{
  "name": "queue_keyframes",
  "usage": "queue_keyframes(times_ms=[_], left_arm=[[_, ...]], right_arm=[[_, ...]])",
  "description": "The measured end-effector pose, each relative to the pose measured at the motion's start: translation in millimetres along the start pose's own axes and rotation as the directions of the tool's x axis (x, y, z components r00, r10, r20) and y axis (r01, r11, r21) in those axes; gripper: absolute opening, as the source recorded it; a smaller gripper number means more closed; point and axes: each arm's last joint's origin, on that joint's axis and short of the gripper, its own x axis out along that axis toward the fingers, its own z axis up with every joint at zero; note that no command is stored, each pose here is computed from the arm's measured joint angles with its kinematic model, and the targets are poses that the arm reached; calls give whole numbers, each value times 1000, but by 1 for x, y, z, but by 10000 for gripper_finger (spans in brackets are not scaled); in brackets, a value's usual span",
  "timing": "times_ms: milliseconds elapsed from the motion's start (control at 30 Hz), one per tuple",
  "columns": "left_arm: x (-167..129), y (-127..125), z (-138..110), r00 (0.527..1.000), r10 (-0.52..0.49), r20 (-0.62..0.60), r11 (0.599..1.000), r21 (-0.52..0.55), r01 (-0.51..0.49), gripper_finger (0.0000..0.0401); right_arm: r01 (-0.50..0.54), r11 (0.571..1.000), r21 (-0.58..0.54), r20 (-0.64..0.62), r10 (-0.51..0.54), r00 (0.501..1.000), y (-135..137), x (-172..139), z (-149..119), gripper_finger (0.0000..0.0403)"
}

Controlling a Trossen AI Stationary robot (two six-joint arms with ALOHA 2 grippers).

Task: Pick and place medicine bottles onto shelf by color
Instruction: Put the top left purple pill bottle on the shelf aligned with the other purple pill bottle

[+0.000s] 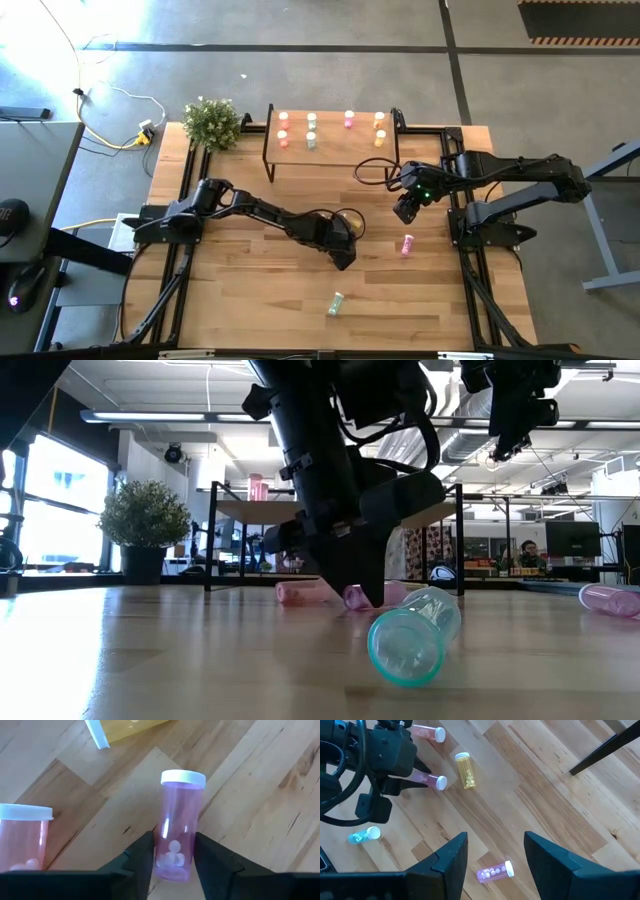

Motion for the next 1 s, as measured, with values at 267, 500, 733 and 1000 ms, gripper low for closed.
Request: queue_keyframes(times_ms=[267, 500, 733, 1000], left_arm=[[-5, -3, 1, 997, -68, -39, 996, 49, 69, 83], [-29, -6, 10, 992, -126, -20, 985, 120, 128, 95], [-67, -1, 27, 980, -187, 66, 965, 201, 171, 95], [-120, 19, 57, 943, -242, 227, 944, 279, 176, 95]], right_arm=[[-2, 1000, -8, 2, 2, 1000, 0, 0, 0, 185], [-76, 997, -34, 40, 77, 996, 6, 0, 5, 185], [-170, 983, -74, 84, 176, 981, 10, -6, 9, 185], [-319, 941, -114, 254, 338, 906, 12, -33, 13, 185]])
